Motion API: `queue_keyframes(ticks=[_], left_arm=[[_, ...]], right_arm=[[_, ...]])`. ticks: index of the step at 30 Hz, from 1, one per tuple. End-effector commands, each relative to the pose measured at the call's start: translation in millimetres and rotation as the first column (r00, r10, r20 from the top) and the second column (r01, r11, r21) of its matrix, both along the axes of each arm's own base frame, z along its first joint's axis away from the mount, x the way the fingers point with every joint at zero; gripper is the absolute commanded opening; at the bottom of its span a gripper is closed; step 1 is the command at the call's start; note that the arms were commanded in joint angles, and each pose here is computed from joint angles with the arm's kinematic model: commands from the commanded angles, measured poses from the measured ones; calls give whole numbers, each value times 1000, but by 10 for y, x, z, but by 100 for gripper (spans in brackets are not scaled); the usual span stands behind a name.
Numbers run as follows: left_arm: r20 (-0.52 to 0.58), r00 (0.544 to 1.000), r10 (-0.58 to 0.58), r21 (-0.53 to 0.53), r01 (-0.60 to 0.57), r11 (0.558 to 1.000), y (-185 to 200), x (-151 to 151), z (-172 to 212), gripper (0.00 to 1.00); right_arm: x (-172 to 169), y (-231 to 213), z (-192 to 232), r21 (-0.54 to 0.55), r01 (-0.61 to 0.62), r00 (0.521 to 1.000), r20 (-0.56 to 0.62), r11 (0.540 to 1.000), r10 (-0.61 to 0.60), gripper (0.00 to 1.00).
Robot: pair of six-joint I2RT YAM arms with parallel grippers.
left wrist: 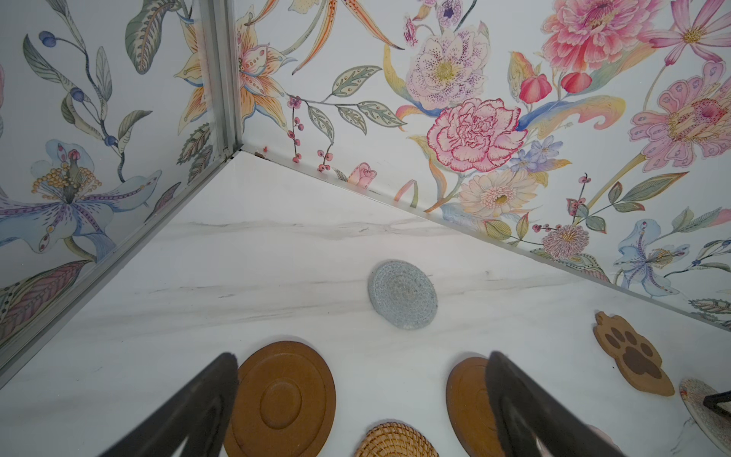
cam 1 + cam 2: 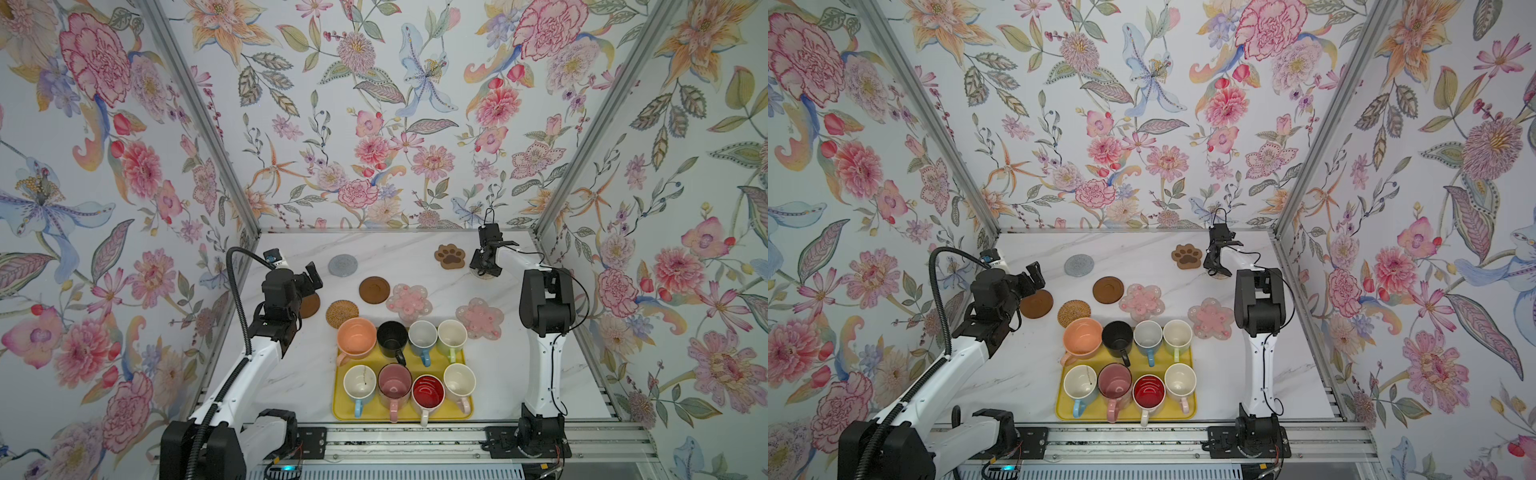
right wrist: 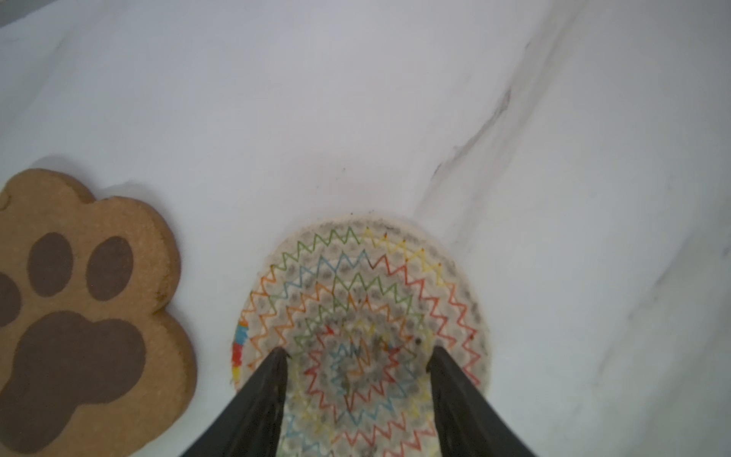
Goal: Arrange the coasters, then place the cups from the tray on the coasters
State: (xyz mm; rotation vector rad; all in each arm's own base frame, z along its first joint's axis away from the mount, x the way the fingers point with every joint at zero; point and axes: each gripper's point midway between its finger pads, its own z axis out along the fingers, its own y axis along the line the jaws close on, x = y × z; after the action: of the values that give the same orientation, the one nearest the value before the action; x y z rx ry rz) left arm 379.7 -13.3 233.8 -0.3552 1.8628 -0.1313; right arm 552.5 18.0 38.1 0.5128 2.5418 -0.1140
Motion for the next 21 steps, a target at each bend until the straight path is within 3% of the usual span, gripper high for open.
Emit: queue_keyframes(ticks=[1, 9, 21], left_arm=[[18, 1000, 6, 11, -6, 1000, 35, -3, 72, 99], [15, 1000, 3, 14, -3, 1000, 32, -11, 60, 99], [17, 1000, 7, 10, -7, 1000, 39, -33, 61, 99]], right_arm=[[-155, 40, 184, 15, -12, 1000, 1, 1000, 12, 59], [-320, 34, -37, 47, -2, 999, -41, 999, 4, 58], [-236, -35, -203, 71, 1, 998, -69, 997, 4, 57]])
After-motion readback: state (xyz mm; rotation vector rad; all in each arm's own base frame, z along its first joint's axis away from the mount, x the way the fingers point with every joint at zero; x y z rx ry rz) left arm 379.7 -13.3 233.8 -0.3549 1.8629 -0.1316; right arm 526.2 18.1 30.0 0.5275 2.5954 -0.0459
